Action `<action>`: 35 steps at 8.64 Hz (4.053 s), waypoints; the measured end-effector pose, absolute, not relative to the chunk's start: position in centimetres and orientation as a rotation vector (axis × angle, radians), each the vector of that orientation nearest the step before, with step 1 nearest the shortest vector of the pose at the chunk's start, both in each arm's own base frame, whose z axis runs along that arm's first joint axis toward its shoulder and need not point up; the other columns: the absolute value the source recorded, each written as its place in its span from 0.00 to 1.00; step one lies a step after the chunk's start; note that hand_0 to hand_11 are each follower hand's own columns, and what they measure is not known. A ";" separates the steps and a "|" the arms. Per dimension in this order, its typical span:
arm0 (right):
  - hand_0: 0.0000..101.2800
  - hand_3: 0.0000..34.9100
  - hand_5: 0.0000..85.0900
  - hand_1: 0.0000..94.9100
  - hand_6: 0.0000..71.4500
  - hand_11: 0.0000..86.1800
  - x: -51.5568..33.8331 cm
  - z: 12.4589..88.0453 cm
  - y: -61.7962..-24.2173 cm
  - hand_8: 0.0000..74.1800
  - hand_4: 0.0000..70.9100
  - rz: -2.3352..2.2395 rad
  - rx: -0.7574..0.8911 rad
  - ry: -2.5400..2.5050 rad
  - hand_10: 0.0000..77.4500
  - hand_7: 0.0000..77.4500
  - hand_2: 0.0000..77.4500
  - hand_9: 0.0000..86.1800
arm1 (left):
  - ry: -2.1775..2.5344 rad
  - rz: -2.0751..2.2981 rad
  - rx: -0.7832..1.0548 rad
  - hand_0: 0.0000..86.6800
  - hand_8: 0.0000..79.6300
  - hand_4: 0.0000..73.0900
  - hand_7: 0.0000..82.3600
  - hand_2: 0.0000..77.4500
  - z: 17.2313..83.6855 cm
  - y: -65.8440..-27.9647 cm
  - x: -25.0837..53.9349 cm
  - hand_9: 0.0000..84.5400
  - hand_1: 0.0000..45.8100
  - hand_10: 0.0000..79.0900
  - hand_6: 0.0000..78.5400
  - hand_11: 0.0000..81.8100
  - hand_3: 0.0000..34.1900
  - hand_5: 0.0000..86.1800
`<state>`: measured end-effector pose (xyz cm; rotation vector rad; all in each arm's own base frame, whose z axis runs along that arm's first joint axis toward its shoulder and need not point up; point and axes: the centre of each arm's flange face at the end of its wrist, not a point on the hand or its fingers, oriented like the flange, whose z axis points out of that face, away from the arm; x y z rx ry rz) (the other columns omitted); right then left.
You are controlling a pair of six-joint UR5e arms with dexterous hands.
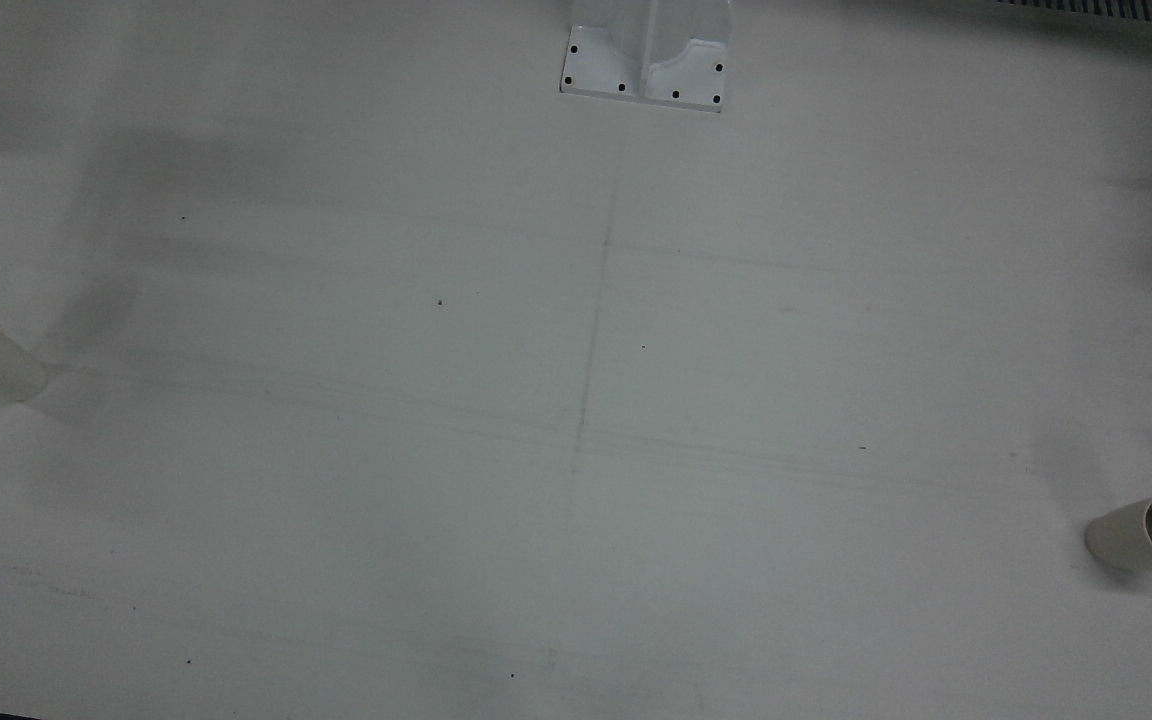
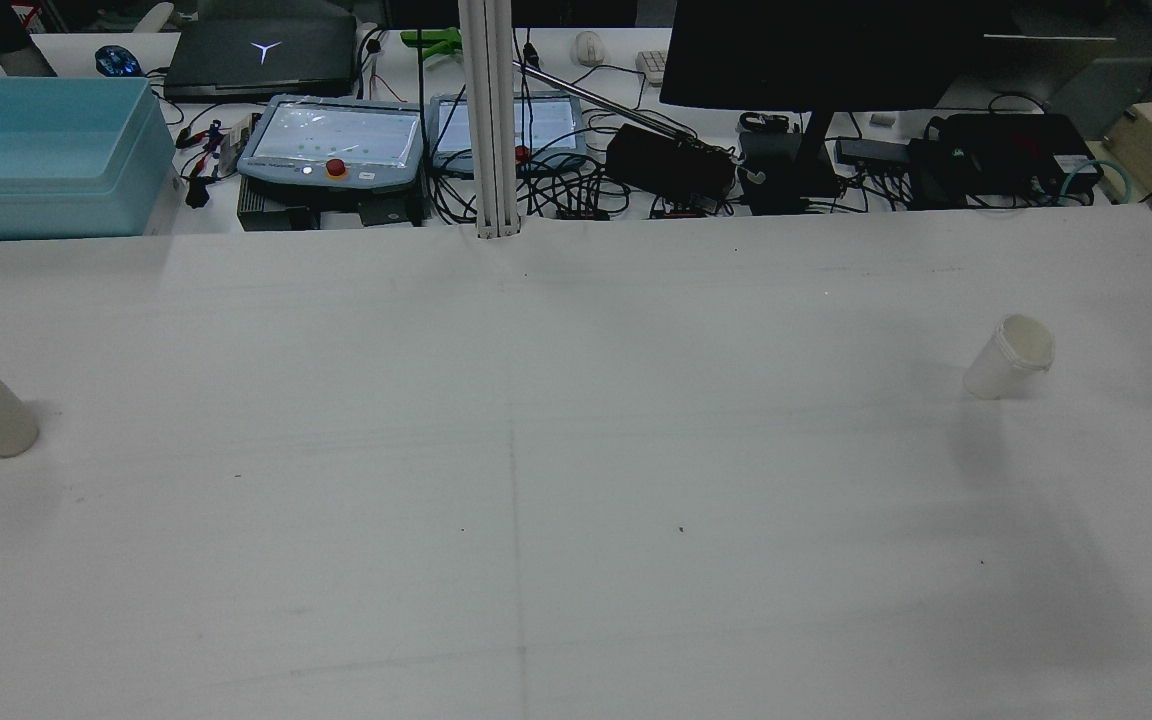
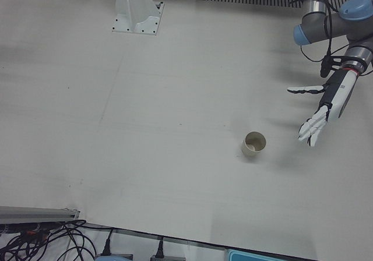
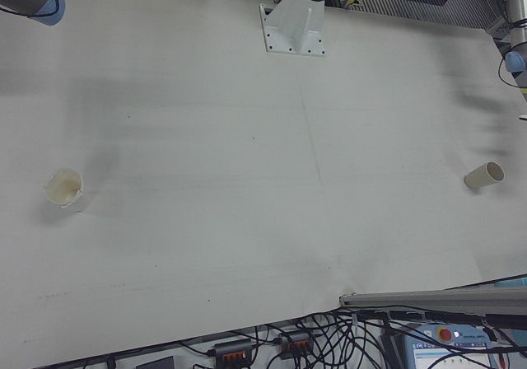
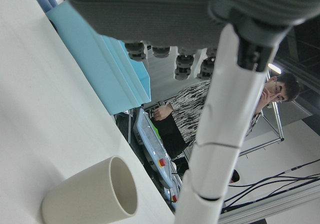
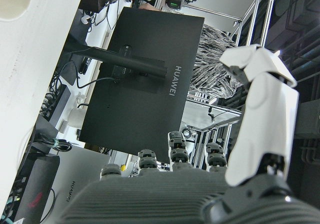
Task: Pour water
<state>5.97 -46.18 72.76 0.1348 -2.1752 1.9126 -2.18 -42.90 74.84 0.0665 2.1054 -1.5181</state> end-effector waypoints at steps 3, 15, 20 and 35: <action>0.52 0.36 0.09 0.29 0.18 0.01 5.5 73.9 -46.5 0.07 0.00 1.916 0.126 -2.156 0.00 0.15 0.40 0.08 | 2.069 -1.496 0.002 0.93 0.03 0.22 0.11 0.01 76.4 -48.4 6.5 0.01 0.69 0.03 0.14 0.07 0.00 0.00; 0.51 0.36 0.09 0.27 0.14 0.01 5.8 74.3 -45.6 0.02 0.00 1.922 0.114 -2.166 0.00 0.09 0.34 0.02 | 2.076 -1.516 -0.048 0.93 0.01 0.22 0.09 0.01 76.1 -52.0 16.1 0.01 0.73 0.04 0.14 0.11 0.00 0.46; 0.51 0.36 0.08 0.27 0.14 0.01 6.1 74.1 -45.8 0.02 0.00 1.917 0.118 -2.185 0.00 0.08 0.35 0.03 | 2.057 -1.571 -0.102 0.93 0.02 0.29 0.09 0.01 74.5 -52.3 16.3 0.01 0.77 0.06 0.13 0.13 0.00 0.68; 0.55 0.36 0.09 0.33 0.12 0.01 -5.5 88.0 -47.7 0.01 0.00 1.627 0.028 -2.129 0.00 0.03 0.22 0.01 | 2.153 -1.691 -0.299 0.93 0.01 0.23 0.10 0.32 55.0 -53.1 16.2 0.01 0.70 0.04 0.12 0.12 0.00 0.73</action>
